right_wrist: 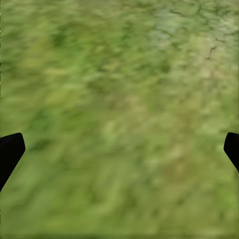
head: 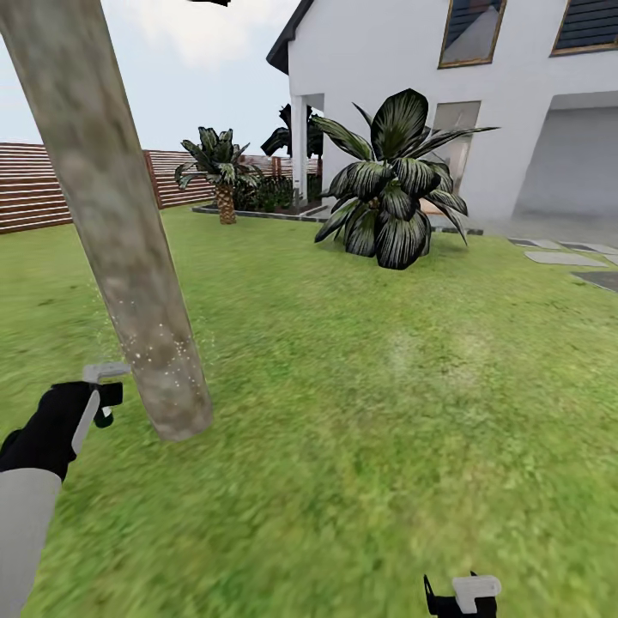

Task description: In the garden, pick up the pesticide atomizer on the floor and spray pesticide onto both trees until each tree trunk is fully covered.

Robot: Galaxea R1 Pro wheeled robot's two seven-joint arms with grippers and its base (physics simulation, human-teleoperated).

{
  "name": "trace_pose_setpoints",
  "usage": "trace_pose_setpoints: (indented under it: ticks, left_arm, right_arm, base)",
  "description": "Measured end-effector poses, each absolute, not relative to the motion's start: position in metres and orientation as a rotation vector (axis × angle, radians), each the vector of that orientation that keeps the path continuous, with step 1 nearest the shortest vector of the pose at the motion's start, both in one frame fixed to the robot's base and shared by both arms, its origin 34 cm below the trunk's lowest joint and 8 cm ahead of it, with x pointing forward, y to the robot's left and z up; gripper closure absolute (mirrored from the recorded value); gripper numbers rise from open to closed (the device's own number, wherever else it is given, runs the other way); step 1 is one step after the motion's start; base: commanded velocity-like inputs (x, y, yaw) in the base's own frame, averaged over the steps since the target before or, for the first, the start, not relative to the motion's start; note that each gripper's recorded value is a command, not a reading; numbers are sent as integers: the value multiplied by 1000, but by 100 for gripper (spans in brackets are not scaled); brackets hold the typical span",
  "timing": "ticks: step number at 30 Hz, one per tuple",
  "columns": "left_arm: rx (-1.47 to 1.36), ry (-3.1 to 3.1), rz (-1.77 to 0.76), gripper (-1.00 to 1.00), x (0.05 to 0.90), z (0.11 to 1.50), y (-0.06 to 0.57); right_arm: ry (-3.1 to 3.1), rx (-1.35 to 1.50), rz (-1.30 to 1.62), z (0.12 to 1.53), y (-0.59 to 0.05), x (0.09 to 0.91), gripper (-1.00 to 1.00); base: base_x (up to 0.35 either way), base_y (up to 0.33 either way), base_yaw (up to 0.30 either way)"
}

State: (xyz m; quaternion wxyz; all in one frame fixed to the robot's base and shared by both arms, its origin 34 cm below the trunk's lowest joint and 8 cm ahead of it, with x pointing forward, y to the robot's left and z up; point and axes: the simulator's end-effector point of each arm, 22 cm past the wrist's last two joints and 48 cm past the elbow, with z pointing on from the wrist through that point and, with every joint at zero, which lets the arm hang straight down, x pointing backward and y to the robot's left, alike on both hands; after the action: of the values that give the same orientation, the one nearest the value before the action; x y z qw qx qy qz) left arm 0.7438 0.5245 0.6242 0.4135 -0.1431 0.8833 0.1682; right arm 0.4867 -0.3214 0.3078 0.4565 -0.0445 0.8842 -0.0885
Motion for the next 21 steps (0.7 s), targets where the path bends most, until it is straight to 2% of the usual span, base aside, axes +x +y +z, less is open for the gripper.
trace_pose_setpoints:
  ticks: [6, 16, 21]
  left_arm:
    - [-359, 2200, 419, 100, 748, 639, 524]
    - [-355, 2148, 413, 100, 752, 709, 514]
    - [-364, 2223, 415, 100, 744, 656, 513]
  right_arm:
    - [2179, -110, -218, 308, -321, 487, -100]
    - [2179, -110, -218, 308, -321, 487, -100]
    - [2179, -110, -218, 308, -321, 487, -100]
  base:
    - [-157, -113, 0]
    - [-6, -6, 0]
    - [47, -220, 0]
